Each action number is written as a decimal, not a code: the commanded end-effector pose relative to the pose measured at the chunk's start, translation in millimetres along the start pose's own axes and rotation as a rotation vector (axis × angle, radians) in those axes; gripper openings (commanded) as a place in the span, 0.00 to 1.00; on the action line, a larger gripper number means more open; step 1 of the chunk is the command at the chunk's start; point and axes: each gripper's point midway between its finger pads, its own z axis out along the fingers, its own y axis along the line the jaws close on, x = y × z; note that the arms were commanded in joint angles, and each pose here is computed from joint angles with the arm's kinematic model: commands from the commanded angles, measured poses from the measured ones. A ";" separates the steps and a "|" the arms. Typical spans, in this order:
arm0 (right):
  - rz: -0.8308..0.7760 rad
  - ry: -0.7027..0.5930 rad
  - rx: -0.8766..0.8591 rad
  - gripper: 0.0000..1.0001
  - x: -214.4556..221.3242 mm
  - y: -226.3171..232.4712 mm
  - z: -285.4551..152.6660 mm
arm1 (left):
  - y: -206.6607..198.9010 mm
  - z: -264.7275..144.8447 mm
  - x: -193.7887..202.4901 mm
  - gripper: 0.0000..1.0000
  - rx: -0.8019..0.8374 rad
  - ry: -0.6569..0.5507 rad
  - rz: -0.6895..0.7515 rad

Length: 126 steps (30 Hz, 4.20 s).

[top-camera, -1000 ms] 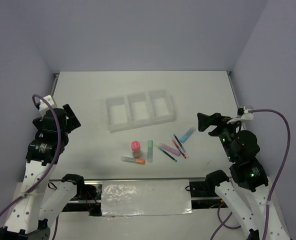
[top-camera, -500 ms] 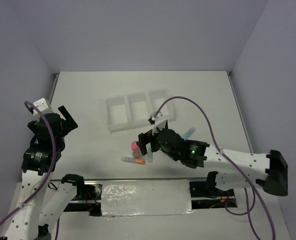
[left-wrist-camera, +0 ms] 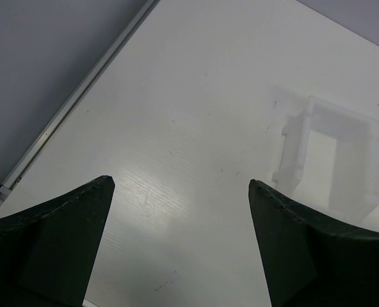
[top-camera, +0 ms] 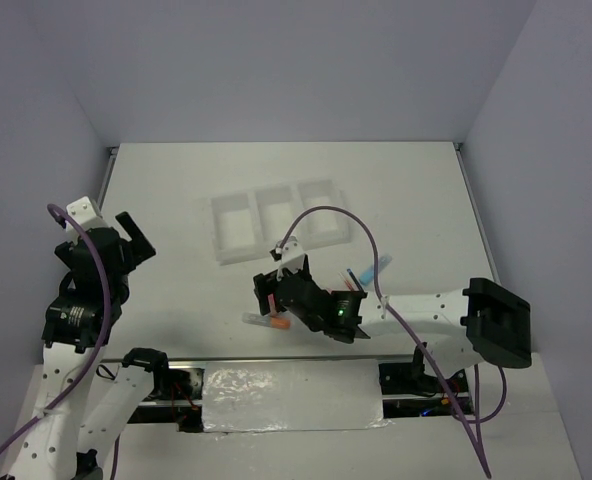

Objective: Sort the stationery into containers
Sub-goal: Pick up the stationery from the center of the board, then place the stationery in the storage box, then pick up the pen from the center of the board.

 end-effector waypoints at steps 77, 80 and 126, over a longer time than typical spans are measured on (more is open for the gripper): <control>0.123 0.574 0.159 0.18 -89.8 -243.1 139.4 | -22.9 3.4 -4.3 0.99 0.110 -0.010 0.006; 0.127 0.584 0.163 0.36 -87.1 -243.7 140.1 | -23.4 3.7 -3.9 0.99 0.113 -0.008 0.010; 0.530 0.294 0.900 0.93 27.3 -320.2 -12.0 | -23.2 6.7 -0.2 0.99 0.100 0.010 0.014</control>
